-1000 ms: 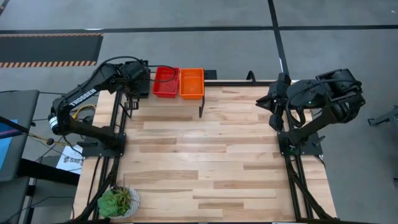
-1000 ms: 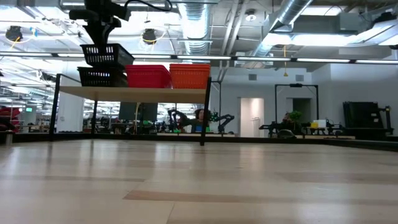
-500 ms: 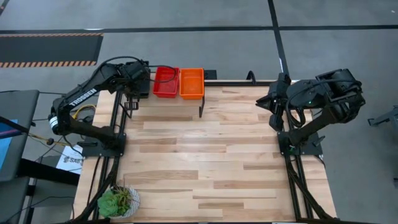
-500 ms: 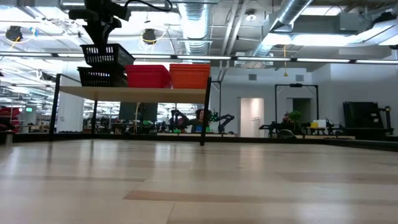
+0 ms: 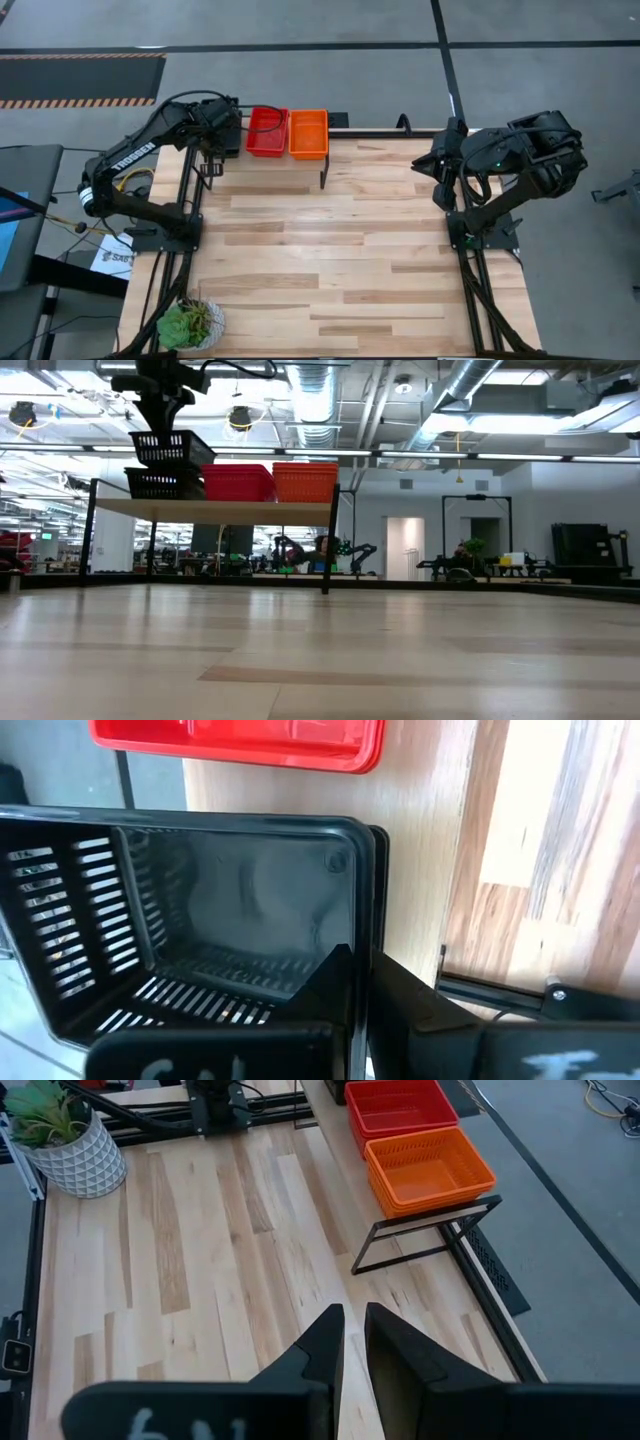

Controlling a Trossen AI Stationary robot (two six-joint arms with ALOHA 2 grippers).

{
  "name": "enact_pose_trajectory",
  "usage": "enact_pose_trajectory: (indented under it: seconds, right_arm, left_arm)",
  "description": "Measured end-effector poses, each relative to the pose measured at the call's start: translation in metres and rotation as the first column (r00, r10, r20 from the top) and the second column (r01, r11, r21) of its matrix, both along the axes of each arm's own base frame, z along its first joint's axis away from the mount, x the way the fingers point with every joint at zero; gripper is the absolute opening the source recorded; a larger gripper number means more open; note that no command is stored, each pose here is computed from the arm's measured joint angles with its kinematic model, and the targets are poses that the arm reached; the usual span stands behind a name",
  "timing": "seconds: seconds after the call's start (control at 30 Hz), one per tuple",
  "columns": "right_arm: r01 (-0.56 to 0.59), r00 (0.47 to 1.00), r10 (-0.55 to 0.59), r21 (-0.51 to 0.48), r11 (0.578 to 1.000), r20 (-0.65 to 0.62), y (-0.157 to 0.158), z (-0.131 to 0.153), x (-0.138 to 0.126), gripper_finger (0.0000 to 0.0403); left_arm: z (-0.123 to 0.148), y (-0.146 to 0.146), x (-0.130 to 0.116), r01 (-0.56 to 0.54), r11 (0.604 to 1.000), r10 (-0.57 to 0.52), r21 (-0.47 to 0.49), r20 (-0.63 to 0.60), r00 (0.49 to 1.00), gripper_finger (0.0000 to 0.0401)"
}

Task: Stack baskets on shelf by color
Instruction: Stack the black bin on top of the other black bins on the shelf

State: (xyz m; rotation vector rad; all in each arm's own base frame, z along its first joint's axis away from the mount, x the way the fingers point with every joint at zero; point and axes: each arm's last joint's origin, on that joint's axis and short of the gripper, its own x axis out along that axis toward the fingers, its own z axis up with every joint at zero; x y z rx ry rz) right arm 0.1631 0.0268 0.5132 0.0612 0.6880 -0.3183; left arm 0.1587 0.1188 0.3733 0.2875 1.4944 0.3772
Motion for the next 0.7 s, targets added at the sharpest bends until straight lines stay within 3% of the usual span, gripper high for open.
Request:
enact_pose_trajectory:
  seconds: [0.4,0.5,0.57,0.7]
  right_arm:
    - [0.000,1.000,0.000,0.000,1.000,0.000,0.000,0.000,0.000,0.0069]
    - [0.000,1.000,0.000,0.000,1.000,0.000,0.000,0.000,0.000,0.0069]
    - [0.000,1.000,0.000,0.000,1.000,0.000,0.000,0.000,0.000,0.0069]
    - [-0.001,1.000,0.001,-0.001,1.000,0.000,0.000,0.000,0.000,0.0069]
  left_arm:
    - [-0.002,0.002,0.001,-0.010,1.000,0.010,0.027,-0.002,1.000,0.0000]
    - [-0.015,0.002,0.002,-0.009,1.000,0.009,0.010,-0.053,0.999,0.0000]
    - [-0.016,0.001,0.002,0.001,0.998,0.005,0.056,-0.102,0.995,0.0000]
    - [-0.011,0.000,0.005,0.018,0.998,-0.014,0.057,-0.062,0.998,0.0000]
